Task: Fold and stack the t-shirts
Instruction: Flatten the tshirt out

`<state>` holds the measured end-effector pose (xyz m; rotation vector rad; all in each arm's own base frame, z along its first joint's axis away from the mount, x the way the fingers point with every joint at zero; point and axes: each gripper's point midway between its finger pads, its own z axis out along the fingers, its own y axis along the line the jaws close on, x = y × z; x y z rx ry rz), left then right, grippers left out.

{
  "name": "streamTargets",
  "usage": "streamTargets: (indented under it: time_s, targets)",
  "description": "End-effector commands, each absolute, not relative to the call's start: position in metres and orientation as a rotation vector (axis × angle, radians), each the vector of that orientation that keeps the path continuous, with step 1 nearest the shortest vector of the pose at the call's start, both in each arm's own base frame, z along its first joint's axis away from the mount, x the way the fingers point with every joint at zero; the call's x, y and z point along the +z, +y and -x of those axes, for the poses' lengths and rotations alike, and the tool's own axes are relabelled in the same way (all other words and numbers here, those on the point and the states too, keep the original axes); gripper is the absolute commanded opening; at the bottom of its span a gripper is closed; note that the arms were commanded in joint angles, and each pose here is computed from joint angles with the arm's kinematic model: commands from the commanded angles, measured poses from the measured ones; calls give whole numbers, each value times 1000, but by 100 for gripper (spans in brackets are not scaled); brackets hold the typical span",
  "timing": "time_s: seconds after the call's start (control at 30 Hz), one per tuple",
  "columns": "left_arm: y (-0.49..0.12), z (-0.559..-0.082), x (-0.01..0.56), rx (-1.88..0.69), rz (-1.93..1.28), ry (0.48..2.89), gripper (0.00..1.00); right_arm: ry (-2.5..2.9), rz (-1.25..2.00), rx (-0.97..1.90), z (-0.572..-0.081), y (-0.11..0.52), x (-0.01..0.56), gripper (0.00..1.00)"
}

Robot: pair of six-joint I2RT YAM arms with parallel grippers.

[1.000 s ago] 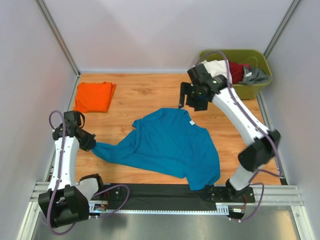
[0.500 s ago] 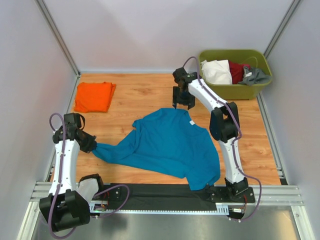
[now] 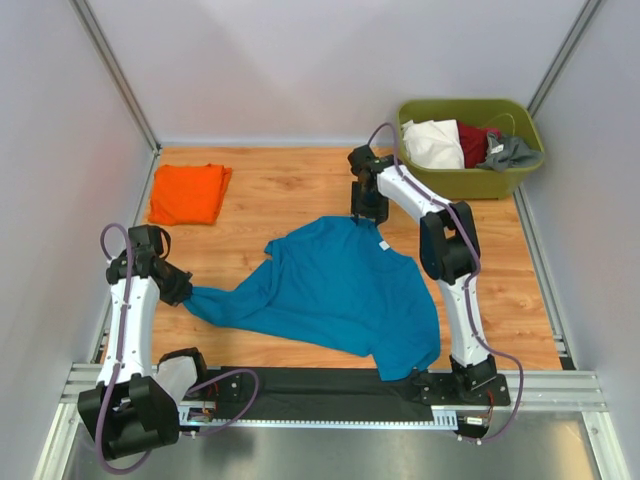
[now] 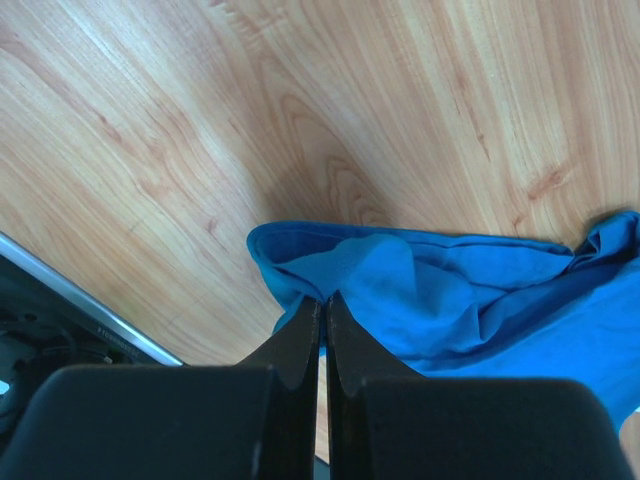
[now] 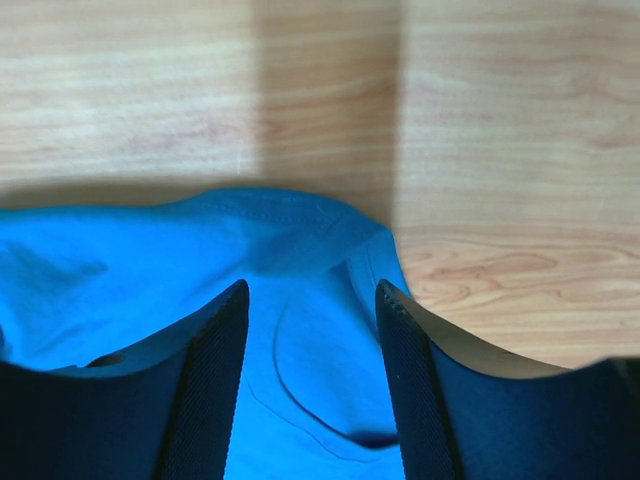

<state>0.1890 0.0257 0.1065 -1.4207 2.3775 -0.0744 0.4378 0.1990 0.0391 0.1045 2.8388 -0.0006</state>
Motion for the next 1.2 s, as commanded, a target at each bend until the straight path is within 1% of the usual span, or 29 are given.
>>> streamTargets:
  time_s: [0.0, 0.13, 0.23, 0.27, 0.33, 0.37, 0.43, 0.47, 0.5, 0.53, 0.57, 0.63, 0.67, 0.7, 0.73, 0.77, 0.87, 0.93, 1.07, 1.1, 1.13, 1.17]
  targets:
    - [31, -192, 116, -58, 1387, 2362, 0, 2766, -147, 68, -460, 206, 38, 54]
    - [30, -194, 113, -71, 1409, 2360, 0, 2766, -175, 77, -465, 204, 28, 50]
    - [31, -196, 115, -61, 1406, 2358, 0, 2775, -202, 74, -468, 200, 22, 39]
    - [33, -196, 117, -49, 1403, 2352, 0, 2776, -218, 65, -468, 196, 22, 25]
    - [36, -196, 122, -30, 1396, 2348, 0, 2768, -249, 23, -468, 185, 24, 11]
    - [39, -196, 124, -7, 1394, 2344, 0, 2768, -256, 3, -463, 179, 26, 0]
    - [43, -198, 130, 10, 1392, 2337, 0, 2766, -283, -41, -457, 165, 31, 0]
    - [44, -198, 131, 10, 1391, 2338, 0, 2736, -294, -38, -455, 158, 48, 0]
    - [44, -199, 132, 4, 1396, 2341, 0, 2775, -305, -88, -436, 145, 39, 0]
    - [44, -201, 133, 1, 1398, 2344, 0, 2770, -305, -84, -429, 140, 44, 0]
    - [43, -202, 133, -20, 1407, 2349, 0, 2743, -306, -65, -418, 136, 63, 0]
    - [42, -205, 130, -35, 1421, 2367, 0, 2808, -306, -124, -378, 120, 56, 0]
    - [41, -207, 130, -49, 1427, 2371, 0, 2780, -322, -101, -367, 116, 75, 0]
    - [41, -210, 131, -55, 1426, 2367, 0, 2793, -331, -92, -354, 114, 79, 0]
    - [42, -211, 128, -51, 1436, 2380, 0, 2823, -341, -91, -328, 107, 81, 0]
    - [42, -213, 128, -56, 1438, 2382, 0, 2834, -360, -71, -317, 107, 84, 0]
    - [43, -215, 125, -59, 1469, 2404, 0, 2968, -382, 1, -264, 109, 76, 0]
    - [44, -212, 120, -45, 1530, 2423, 0, 3070, -379, -22, -229, 107, 62, 0]
    - [45, -199, 108, -8, 1645, 2451, 0, 3246, -369, 46, -185, 116, 46, 0]
    - [45, -197, 104, -4, 1655, 2458, 0, 3285, -355, 62, -178, 118, 47, 2]
    - [45, -197, 102, -5, 1658, 2460, 0, 3304, -344, 51, -175, 118, 47, 14]
    - [46, -198, 102, -6, 1652, 2459, 0, 3287, -325, 59, -182, 120, 54, 22]
